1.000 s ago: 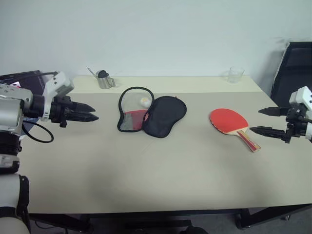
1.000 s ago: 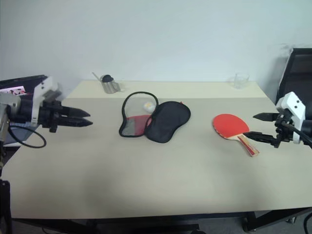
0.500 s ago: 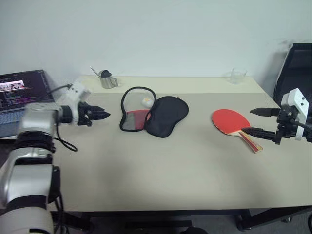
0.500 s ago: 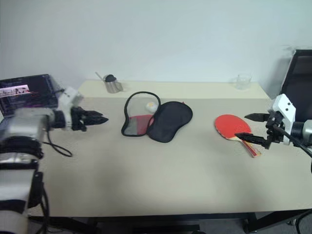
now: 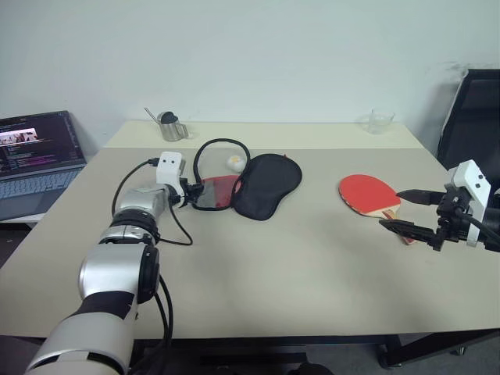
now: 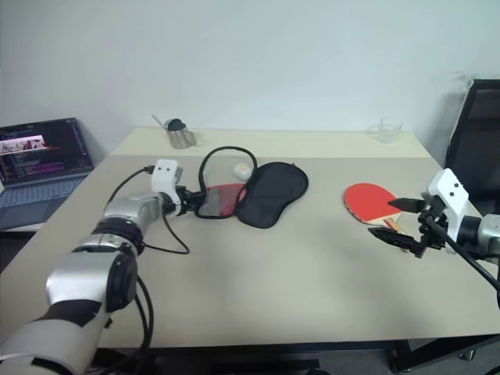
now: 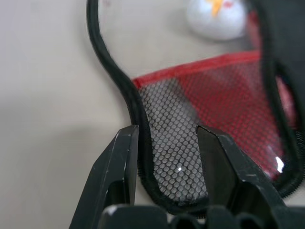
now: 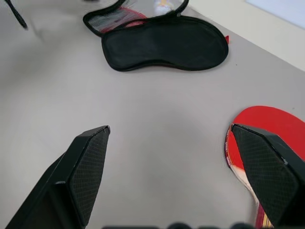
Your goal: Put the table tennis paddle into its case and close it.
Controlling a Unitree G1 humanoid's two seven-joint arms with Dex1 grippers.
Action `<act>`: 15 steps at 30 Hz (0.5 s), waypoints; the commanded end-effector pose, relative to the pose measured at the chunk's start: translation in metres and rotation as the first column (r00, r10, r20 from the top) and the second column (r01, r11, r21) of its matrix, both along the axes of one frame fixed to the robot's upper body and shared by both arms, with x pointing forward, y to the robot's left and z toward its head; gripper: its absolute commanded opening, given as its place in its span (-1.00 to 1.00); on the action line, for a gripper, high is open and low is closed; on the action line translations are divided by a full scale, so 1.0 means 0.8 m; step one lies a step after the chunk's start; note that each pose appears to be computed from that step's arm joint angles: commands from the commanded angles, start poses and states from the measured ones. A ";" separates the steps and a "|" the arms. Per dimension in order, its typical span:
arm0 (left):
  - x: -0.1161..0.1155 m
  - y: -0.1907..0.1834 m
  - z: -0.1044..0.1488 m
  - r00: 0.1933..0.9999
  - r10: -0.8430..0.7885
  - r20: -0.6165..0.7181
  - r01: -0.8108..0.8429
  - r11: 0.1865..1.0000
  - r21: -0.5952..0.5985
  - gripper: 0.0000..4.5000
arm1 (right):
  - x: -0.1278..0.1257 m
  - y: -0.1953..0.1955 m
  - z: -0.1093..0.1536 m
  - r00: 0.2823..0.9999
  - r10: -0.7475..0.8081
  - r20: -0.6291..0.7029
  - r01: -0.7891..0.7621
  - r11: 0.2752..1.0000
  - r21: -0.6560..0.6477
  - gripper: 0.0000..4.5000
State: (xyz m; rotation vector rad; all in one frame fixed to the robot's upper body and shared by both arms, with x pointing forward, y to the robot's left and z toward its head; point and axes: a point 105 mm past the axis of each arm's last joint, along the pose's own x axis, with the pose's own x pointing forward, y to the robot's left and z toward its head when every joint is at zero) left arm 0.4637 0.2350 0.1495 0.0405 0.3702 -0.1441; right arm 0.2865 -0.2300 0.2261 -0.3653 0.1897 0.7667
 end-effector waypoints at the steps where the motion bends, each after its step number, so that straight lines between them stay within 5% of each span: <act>1: 0.007 0.005 0.015 0.994 0.082 0.067 -0.082 0.997 -0.011 -0.08 | -0.009 0.001 0.015 0.999 -0.006 0.036 0.006 1.000 0.001 1.00; 15: 0.007 -0.003 -0.018 0.970 0.241 0.027 -0.239 0.969 -0.066 -0.08 | -0.008 0.000 0.011 0.999 -0.038 0.017 0.038 0.999 0.002 1.00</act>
